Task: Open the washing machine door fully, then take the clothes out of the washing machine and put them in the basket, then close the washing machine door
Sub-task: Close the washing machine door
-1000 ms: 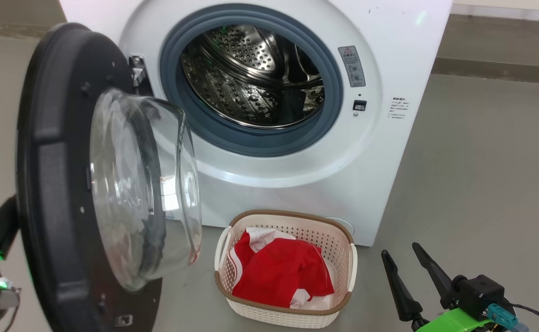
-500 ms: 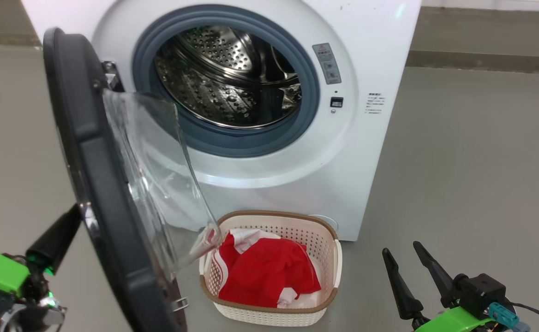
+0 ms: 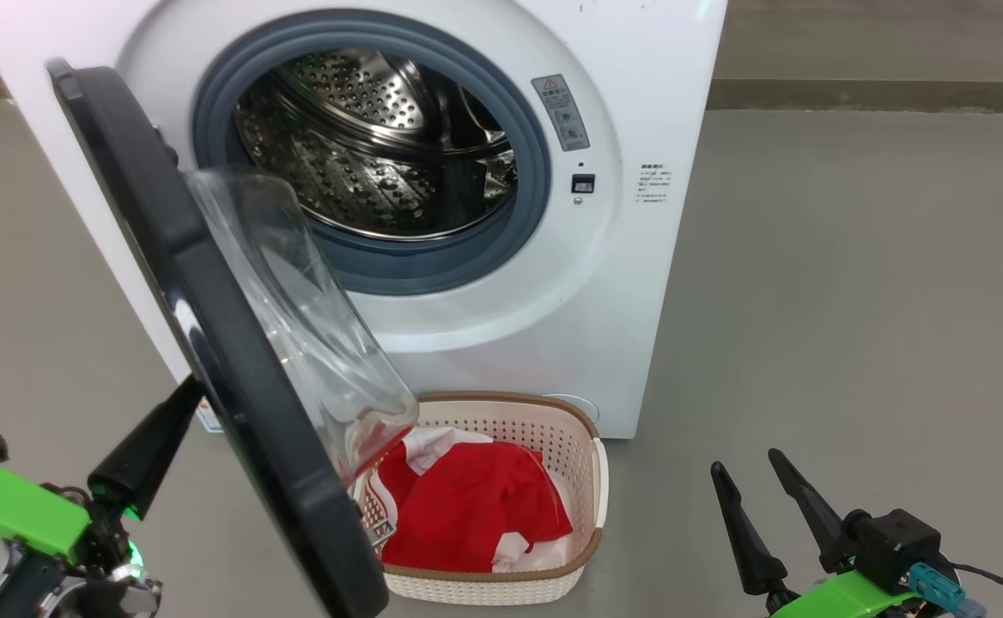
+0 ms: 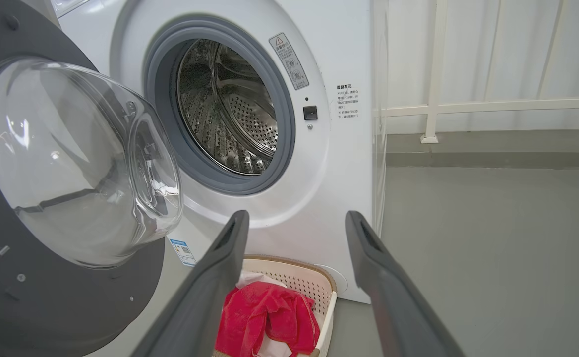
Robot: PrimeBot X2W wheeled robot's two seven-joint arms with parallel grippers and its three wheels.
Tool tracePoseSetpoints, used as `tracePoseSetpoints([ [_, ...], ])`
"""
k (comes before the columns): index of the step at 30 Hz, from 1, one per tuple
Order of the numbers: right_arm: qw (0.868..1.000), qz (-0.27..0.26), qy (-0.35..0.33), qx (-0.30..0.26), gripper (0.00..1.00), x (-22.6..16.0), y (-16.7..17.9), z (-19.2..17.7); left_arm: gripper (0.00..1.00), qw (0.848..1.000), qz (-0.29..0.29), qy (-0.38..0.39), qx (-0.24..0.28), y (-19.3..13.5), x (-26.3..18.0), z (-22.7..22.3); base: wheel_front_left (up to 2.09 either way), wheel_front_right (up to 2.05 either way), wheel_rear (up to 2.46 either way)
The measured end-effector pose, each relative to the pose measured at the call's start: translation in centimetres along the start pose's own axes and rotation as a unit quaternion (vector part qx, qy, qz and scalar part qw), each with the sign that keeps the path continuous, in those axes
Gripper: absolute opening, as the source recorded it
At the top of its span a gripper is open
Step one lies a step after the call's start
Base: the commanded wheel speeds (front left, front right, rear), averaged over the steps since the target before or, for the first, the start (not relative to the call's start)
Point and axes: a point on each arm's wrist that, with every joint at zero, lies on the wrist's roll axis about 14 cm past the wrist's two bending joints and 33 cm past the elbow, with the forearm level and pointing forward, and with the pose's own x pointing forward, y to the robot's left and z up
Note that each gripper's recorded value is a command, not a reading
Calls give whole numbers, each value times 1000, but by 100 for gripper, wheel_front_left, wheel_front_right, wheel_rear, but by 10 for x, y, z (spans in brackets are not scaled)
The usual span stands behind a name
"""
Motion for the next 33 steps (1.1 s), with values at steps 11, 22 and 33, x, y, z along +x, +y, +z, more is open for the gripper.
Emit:
tracePoseSetpoints([
  [11, 1000, -4, -5, -2, 100, -3, -2, 3, 22, 1000, -9, -13, -3, 0, -4, -3, 0, 0, 0],
  [22, 1000, 4, -4, -6, 100, -1, 3, 3, 100, 993, -47, -99, 49, -10, -21, 21, 0, 0, 0],
  [33, 1000, 3, 3, -5, 100, 1, 1, -1, 100, 911, 10, -211, 353, 0, -43, 49, 0, 0, 0],
])
